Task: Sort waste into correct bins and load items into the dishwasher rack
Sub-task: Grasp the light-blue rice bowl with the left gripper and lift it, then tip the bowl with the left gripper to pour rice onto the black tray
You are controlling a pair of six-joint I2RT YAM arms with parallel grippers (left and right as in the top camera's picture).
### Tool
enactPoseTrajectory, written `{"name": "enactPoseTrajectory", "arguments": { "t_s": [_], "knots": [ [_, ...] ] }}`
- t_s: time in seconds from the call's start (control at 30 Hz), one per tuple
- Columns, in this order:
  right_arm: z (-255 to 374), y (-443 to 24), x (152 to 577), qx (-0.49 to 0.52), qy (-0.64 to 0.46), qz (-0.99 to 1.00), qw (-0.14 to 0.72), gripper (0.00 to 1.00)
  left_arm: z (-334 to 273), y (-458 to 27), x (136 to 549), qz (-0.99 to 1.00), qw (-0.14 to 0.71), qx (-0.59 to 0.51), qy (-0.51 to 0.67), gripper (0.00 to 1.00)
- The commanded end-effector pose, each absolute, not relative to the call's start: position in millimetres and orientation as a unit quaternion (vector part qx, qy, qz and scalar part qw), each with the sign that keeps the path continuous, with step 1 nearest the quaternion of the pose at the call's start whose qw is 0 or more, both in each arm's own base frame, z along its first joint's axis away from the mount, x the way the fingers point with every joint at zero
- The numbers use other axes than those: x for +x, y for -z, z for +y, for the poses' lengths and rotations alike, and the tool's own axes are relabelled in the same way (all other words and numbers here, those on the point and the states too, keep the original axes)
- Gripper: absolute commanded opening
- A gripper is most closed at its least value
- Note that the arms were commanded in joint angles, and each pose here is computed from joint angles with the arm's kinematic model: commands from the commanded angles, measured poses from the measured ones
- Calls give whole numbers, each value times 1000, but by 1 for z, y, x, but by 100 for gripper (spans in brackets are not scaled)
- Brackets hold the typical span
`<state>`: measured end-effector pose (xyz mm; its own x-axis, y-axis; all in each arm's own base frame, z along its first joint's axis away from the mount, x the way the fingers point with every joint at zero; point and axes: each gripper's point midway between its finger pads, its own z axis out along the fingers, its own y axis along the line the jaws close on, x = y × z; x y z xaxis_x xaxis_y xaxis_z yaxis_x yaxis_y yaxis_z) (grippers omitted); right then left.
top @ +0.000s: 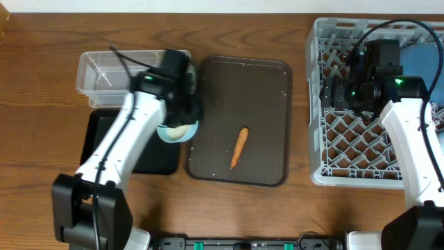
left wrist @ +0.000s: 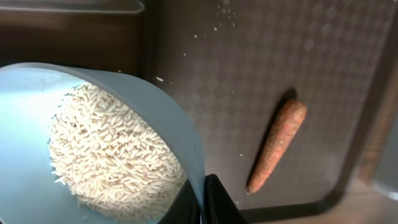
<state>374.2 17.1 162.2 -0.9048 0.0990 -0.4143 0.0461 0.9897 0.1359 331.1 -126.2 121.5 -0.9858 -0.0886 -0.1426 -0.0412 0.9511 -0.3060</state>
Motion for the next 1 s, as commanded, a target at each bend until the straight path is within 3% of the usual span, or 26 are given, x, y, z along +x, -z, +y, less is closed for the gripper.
{"name": "enactPoseTrajectory", "arguments": {
  "t_s": [0.0,0.3,0.57,0.97],
  "knots": [
    [22,-168,376,24,-60,973,223,90,-121,-133,325,970,66,-31,231,6],
    [18,-168,376,28,-48,973,223,90,-82,-129,315,928,58,-73,360,6],
    [18,-167,375,28,-48,973,222,90,-54,-171,314,812,168,-59,556,6],
    [18,-167,375,28,-48,974,220,90,11,-164,294,728,246,-186,612,6]
  ]
}}
